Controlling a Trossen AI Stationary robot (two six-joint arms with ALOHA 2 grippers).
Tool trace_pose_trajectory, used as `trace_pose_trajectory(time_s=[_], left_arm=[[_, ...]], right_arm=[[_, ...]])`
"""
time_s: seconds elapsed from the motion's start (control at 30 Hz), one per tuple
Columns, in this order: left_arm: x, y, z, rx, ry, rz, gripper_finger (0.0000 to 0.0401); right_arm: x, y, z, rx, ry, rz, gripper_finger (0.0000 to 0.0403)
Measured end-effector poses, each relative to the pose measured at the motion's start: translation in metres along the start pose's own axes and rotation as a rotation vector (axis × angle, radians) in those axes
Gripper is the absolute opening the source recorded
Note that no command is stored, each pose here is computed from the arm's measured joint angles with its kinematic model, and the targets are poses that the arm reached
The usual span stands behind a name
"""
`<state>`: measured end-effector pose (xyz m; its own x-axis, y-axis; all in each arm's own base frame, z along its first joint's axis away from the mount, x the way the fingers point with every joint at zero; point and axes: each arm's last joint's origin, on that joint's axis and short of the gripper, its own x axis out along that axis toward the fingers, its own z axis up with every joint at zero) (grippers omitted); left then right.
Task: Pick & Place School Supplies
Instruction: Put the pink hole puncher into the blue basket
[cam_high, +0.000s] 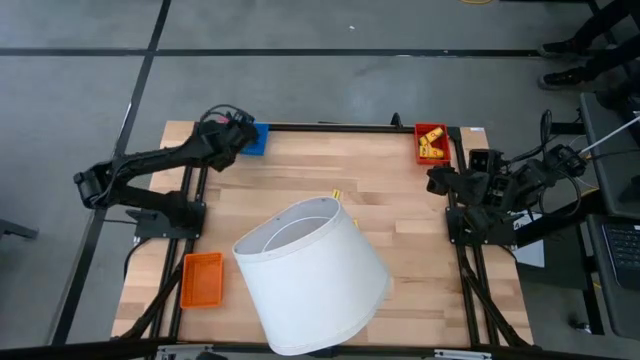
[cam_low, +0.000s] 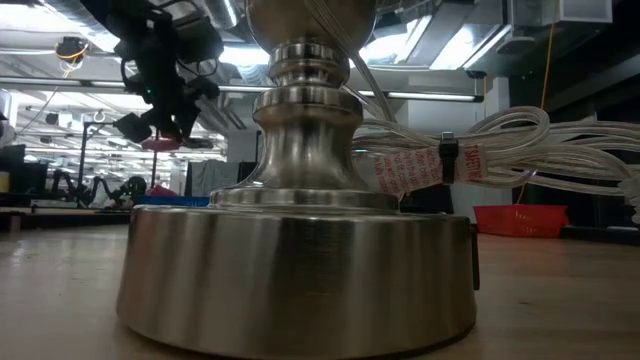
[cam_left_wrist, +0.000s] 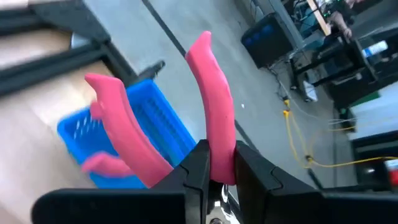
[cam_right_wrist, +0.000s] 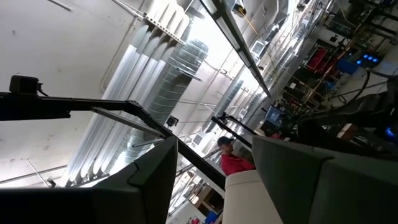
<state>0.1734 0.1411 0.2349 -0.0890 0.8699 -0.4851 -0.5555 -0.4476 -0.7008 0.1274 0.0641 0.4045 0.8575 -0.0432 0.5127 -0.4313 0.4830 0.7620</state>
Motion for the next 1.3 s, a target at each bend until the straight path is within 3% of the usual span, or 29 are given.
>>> trace_pose_trajectory(time_s=[0.27,0.63,0.93,1.3], left_arm=[[0.029,-0.004,-0.003,0.146,-0.002,0.031,0.0043],[0.066,0.002,-0.03,0.166,-0.008,0.083,0.0043],[0.069,0.002,-0.029,0.232,-0.033,0.088,0.0044],[0.069,0.002,-0.03,0.225,-0.013,0.086,0.0096]], right_arm=[[0.0,0.0,0.001,-0.014,-0.017,-0.007,0.0213],[0.0,0.001,0.003,-0.002,-0.046,-0.01,0.0213],[0.0,0.001,0.003,0.002,-0.058,-0.014,0.0213],[0.0,0.001,0.004,0.002,-0.07,-0.028,0.0213]])
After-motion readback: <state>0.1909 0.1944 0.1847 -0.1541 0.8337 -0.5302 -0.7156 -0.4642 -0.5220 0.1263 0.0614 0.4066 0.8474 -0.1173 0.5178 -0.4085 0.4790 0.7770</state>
